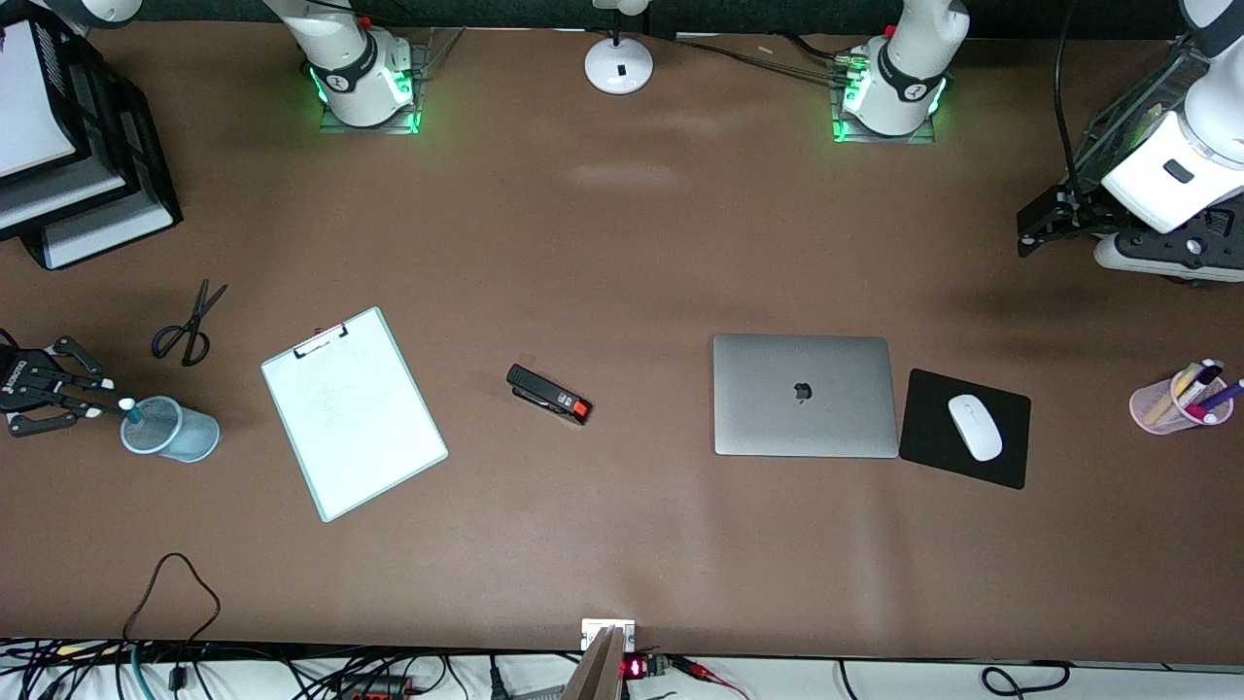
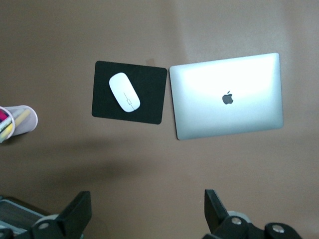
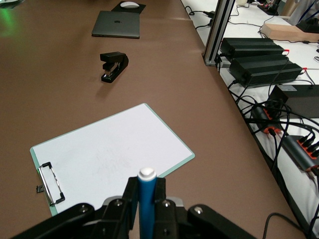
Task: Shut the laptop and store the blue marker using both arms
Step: 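Lift the blue marker with the right gripper and carry it over the cup, then lower the blue marker into the light blue cup with the right gripper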
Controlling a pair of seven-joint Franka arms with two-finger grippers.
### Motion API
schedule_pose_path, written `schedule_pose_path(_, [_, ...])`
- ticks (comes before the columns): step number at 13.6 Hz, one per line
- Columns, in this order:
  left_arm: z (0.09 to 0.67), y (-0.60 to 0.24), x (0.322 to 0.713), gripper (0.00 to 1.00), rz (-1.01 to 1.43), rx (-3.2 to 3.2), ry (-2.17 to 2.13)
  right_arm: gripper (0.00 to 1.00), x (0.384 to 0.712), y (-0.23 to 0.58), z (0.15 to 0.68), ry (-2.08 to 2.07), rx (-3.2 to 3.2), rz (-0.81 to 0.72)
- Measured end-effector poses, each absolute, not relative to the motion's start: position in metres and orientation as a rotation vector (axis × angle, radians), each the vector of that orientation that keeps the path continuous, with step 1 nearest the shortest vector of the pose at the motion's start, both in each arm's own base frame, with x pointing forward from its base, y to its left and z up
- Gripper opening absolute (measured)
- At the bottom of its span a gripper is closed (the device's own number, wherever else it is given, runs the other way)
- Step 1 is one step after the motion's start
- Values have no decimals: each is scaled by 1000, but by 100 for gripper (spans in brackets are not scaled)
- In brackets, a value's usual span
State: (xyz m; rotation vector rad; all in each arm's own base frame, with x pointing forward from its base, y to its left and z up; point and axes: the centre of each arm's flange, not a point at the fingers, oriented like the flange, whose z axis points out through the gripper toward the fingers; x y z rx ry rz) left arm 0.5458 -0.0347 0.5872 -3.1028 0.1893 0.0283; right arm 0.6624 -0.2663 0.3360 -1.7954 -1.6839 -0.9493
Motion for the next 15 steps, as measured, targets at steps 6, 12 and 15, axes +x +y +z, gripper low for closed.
schedule_pose_path(6, [591, -44, 543, 100, 47, -3100, 217, 18, 655, -282, 292, -1629, -1804, -924])
schedule_pose_path(12, [590, -42, 546, 100, 48, -3101, 213, 18, 647, -299, 263, -1577, -1828, -918])
schedule_pose_path(15, [589, -41, 547, 100, 53, -3101, 209, 18, 649, -307, 254, -1544, -1866, -964])
